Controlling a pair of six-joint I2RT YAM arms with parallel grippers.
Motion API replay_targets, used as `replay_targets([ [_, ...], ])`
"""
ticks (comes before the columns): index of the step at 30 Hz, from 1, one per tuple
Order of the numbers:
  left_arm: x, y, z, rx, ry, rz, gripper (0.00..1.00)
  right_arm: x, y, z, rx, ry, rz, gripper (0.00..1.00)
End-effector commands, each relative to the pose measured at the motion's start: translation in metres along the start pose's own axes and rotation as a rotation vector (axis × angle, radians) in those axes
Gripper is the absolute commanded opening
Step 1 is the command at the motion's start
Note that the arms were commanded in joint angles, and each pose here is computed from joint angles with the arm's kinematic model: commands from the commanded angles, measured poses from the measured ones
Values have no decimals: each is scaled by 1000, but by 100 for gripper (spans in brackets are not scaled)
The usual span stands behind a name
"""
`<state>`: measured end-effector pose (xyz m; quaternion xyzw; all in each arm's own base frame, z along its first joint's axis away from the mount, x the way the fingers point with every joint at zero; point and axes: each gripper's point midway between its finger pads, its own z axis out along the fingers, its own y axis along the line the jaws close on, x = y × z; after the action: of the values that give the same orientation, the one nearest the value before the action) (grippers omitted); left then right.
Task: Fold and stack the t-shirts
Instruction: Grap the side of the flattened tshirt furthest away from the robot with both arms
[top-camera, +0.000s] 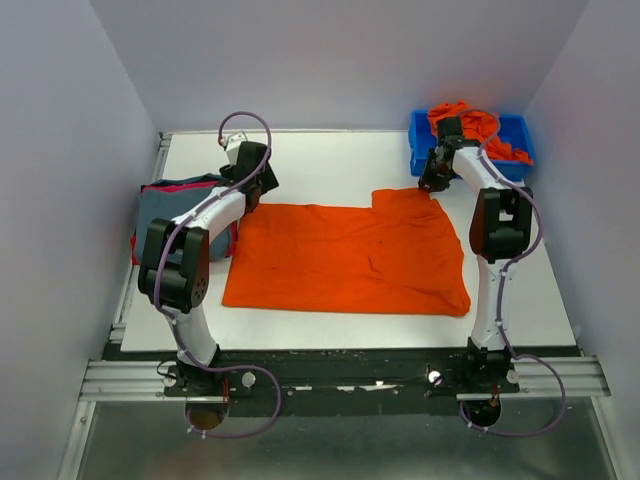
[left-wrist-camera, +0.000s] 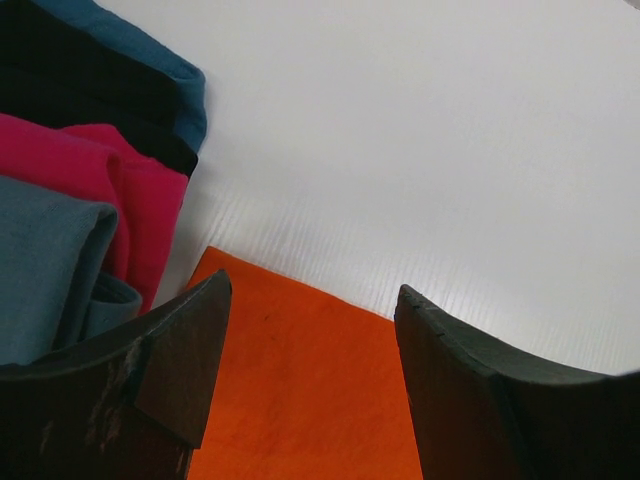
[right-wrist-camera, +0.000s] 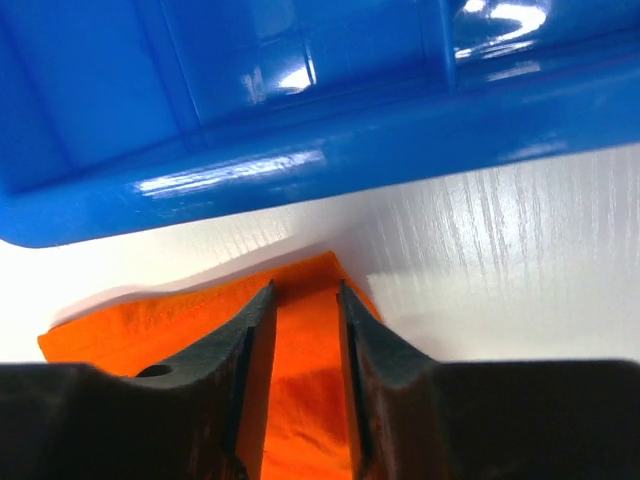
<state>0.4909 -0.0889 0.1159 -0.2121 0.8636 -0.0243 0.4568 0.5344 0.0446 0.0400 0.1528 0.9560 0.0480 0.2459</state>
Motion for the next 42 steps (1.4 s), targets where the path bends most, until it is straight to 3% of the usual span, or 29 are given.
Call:
replay_targets([
  [1,1,-2,7,12,26,-12,77,7,-4,1,21,45,13,30],
  [3,2,-1,9,13,31,-15,77,11,-3,6,25,73,10,10],
  [4,3,-1,11,11,36,-14,77,11,-4,8,33,81,13,7],
  [10,1,2,18,6,35,-5,77,4,-3,5,29,50,0,10],
  [12,-2,3,20,3,29,-3,77,1,-6,3,43,29,-2,23],
  [13,-1,4,22,-1,32,-4,77,-1,-8,0,52,19,2,39],
  [15,-2,3,23,0,33,-4,77,-5,-6,-4,37,-19,-2,57],
  [17,-3,3,24,3,32,-7,77,-5,-6,-7,38,-32,6,62],
  [25,-6,-5,25,40,28,-11,77,-6,-5,12,75,62,22,41],
  [42,-6,-1,32,65,44,-3,77,-4,-2,12,95,50,45,43],
])
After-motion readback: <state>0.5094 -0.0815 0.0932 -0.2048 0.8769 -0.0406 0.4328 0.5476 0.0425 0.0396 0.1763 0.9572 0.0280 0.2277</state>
